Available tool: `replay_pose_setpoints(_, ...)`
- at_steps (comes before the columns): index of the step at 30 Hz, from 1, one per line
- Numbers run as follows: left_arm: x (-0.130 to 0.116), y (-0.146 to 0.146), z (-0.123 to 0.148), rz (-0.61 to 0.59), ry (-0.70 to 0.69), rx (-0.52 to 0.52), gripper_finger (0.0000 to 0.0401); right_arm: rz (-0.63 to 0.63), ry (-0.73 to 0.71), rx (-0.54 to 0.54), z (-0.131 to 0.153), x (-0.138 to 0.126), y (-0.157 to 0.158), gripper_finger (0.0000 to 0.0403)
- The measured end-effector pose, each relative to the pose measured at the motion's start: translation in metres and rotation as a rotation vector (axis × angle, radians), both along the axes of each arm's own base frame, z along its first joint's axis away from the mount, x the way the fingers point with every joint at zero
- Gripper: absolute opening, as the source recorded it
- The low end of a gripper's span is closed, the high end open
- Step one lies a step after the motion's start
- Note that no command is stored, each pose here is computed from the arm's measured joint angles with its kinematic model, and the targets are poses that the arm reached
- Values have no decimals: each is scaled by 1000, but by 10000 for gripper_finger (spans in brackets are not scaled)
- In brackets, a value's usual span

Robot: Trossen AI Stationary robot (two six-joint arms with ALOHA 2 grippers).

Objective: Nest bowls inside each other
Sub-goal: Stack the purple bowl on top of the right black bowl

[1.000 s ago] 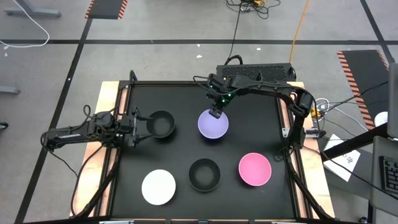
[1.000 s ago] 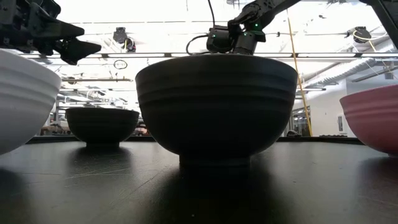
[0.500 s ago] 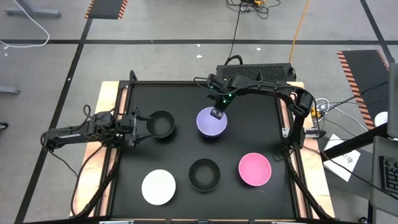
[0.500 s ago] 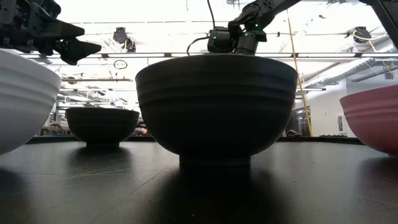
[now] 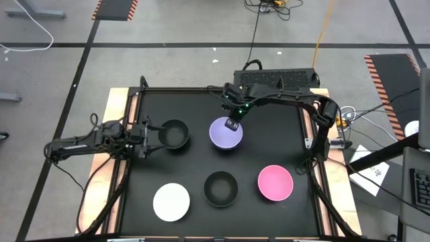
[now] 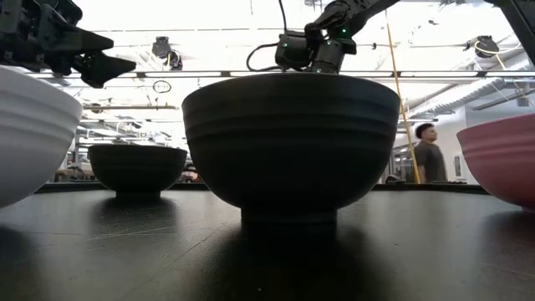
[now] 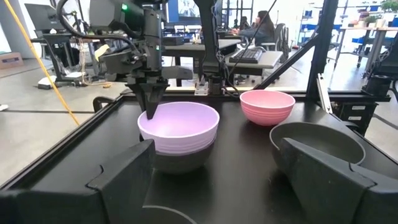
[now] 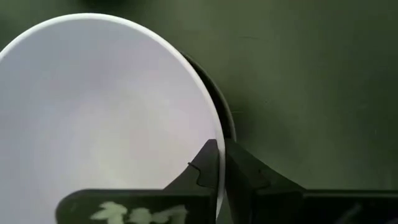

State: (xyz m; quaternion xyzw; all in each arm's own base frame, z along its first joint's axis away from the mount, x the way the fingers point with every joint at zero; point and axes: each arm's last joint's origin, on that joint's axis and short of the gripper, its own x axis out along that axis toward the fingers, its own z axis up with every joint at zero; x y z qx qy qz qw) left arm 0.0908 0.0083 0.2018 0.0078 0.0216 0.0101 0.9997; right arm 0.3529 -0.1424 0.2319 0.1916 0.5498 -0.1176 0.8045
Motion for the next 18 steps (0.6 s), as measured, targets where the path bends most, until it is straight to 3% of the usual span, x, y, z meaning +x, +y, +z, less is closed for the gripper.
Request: replay_pose_setpoints(18,0,0,0,-1,-5,-2,349,-9,5,7,-23,-1,10,1)
